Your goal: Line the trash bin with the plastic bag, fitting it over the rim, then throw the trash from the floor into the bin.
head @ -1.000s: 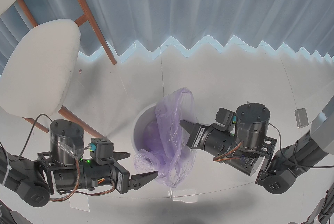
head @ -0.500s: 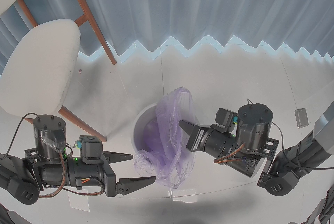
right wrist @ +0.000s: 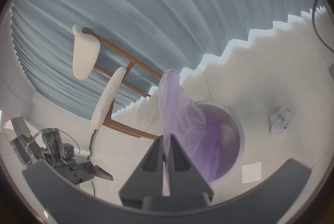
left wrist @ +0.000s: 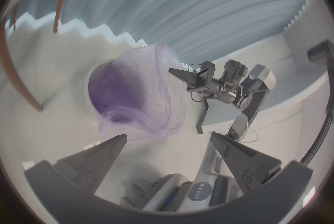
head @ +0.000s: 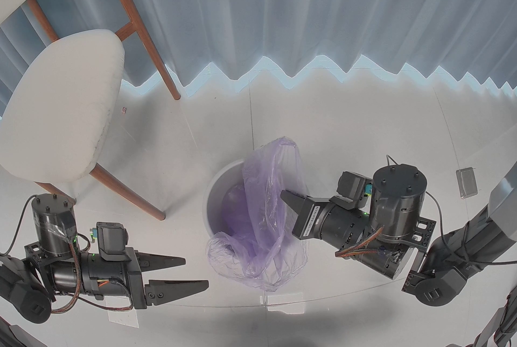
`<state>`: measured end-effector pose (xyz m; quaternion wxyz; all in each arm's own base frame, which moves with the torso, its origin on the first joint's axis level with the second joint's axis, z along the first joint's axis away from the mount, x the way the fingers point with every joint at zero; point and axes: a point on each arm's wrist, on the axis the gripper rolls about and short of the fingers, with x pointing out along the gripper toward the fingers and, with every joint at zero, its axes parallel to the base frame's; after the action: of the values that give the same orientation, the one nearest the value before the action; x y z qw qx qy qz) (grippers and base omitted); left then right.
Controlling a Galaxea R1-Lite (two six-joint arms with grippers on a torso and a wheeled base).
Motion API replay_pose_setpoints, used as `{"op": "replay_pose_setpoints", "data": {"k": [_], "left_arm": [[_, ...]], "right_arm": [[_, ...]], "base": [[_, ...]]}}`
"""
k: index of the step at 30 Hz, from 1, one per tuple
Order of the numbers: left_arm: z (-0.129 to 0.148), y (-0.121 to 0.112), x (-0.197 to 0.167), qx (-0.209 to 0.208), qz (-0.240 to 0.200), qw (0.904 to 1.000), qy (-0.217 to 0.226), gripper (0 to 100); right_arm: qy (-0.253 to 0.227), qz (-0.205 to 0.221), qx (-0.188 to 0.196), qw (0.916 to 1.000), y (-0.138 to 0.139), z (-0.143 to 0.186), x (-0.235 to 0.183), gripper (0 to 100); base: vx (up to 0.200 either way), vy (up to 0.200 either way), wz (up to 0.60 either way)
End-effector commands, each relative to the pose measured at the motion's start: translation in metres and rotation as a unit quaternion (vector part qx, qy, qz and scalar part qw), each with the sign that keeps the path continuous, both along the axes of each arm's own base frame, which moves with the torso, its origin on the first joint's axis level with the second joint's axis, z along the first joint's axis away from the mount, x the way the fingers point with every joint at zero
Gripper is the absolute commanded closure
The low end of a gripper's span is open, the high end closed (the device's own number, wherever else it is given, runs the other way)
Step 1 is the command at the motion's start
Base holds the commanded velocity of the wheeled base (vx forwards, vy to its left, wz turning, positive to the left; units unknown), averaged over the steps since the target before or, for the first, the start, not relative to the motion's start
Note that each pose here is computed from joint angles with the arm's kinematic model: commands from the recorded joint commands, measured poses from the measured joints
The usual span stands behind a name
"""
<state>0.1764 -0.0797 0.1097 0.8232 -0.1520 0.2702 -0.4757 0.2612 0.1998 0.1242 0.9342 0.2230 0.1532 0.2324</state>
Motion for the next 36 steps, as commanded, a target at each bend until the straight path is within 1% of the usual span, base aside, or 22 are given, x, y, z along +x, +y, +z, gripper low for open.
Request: {"op": "replay_pose_setpoints", "data": {"k": [1, 2, 4, 5, 6, 8, 9, 10, 11, 13, 15, 16, 19, 22, 23, 26, 31, 36], "left_arm": [[-0.003, 0.004, -0.015, -0.034, 0.015, 0.9981, 0.049, 0], [-0.003, 0.003, -0.014, -0.035, 0.014, 0.9982, 0.047, 0], [0.000, 0.002, -0.013, -0.040, 0.008, 0.9990, 0.021, 0], [0.001, -0.001, -0.011, -0.037, -0.002, 0.9993, -0.004, 0], [0.001, -0.001, -0.011, -0.035, -0.003, 0.9993, -0.011, 0], [-0.007, -0.003, -0.009, -0.014, -0.015, 0.9992, -0.034, 0], [-0.009, -0.003, -0.009, -0.008, -0.017, 0.9991, -0.037, 0], [-0.018, -0.001, -0.009, 0.011, -0.020, 0.9988, -0.044, 0], [-0.021, 0.000, -0.009, 0.019, -0.022, 0.9985, -0.047, 0], [-0.021, 0.000, -0.002, 0.030, -0.018, 0.9969, -0.071, 0], [-0.017, -0.002, 0.005, 0.032, -0.021, 0.9948, -0.094, 0], [-0.011, -0.007, 0.017, 0.035, -0.024, 0.9909, -0.128, 0], [-0.012, -0.013, 0.039, 0.047, -0.030, 0.9858, -0.158, 0], [-0.022, -0.015, 0.059, 0.069, -0.033, 0.9793, -0.187, 0], [-0.028, -0.014, 0.069, 0.080, -0.035, 0.9748, -0.205, 0], [-0.039, -0.011, 0.087, 0.097, -0.038, 0.9619, -0.253, 0], [-0.048, -0.011, 0.087, 0.086, -0.066, 0.9652, -0.238, 0], [-0.055, -0.012, 0.086, 0.083, -0.079, 0.9675, -0.225, 0]], "right_arm": [[0.002, -0.008, 0.001, 1.0000, -0.001, -0.001, -0.001, 100], [0.002, -0.009, 0.001, 1.0000, -0.001, -0.001, -0.001, 100], [0.002, -0.012, 0.001, 0.9999, -0.001, -0.001, -0.001, 100], [0.002, -0.012, 0.001, 0.9999, -0.001, -0.001, -0.001, 100], [0.001, -0.012, 0.001, 0.9999, -0.001, -0.001, -0.001, 100], [0.002, -0.012, 0.000, 0.9999, -0.001, -0.001, 0.000, 100], [0.002, -0.012, 0.000, 0.9999, -0.001, -0.001, 0.000, 100], [0.003, -0.011, -0.001, 0.9999, 0.000, -0.002, 0.000, 100], [0.004, -0.011, -0.001, 0.9999, 0.000, -0.003, -0.001, 100], [0.001, -0.006, 0.001, 1.0000, 0.003, -0.001, -0.003, 100], [0.000, -0.002, 0.002, 1.0000, 0.005, 0.000, -0.004, 100], [-0.001, 0.000, 0.001, 1.0000, 0.006, 0.000, -0.006, 100], [-0.001, 0.003, 0.002, 1.0000, 0.007, 0.000, -0.007, 100], [-0.003, 0.003, 0.003, 1.0000, 0.007, 0.001, -0.007, 100], [-0.005, 0.004, 0.005, 1.0000, 0.008, 0.002, -0.008, 100], [-0.010, 0.004, 0.006, 0.9999, 0.007, 0.004, -0.008, 100], [-0.007, -0.001, 0.005, 1.0000, 0.005, 0.003, -0.006, 100], [-0.005, -0.001, 0.005, 1.0000, 0.005, 0.002, -0.005, 100]], "base": [[0.000, 0.000, 0.00], [0.000, 0.000, 0.00], [0.000, 0.000, 0.00], [0.000, 0.000, 0.00], [0.000, 0.000, 0.00], [0.000, 0.000, 0.00], [0.000, 0.000, 0.00], [0.000, 0.000, 0.00], [0.000, 0.000, 0.00], [0.000, 0.000, 0.00], [0.000, 0.000, 0.00], [0.000, 0.000, 0.00], [0.000, 0.000, 0.00], [0.000, 0.000, 0.00], [0.000, 0.000, 0.00], [0.000, 0.000, 0.00], [0.000, 0.000, 0.00], [0.000, 0.000, 0.00]]}}
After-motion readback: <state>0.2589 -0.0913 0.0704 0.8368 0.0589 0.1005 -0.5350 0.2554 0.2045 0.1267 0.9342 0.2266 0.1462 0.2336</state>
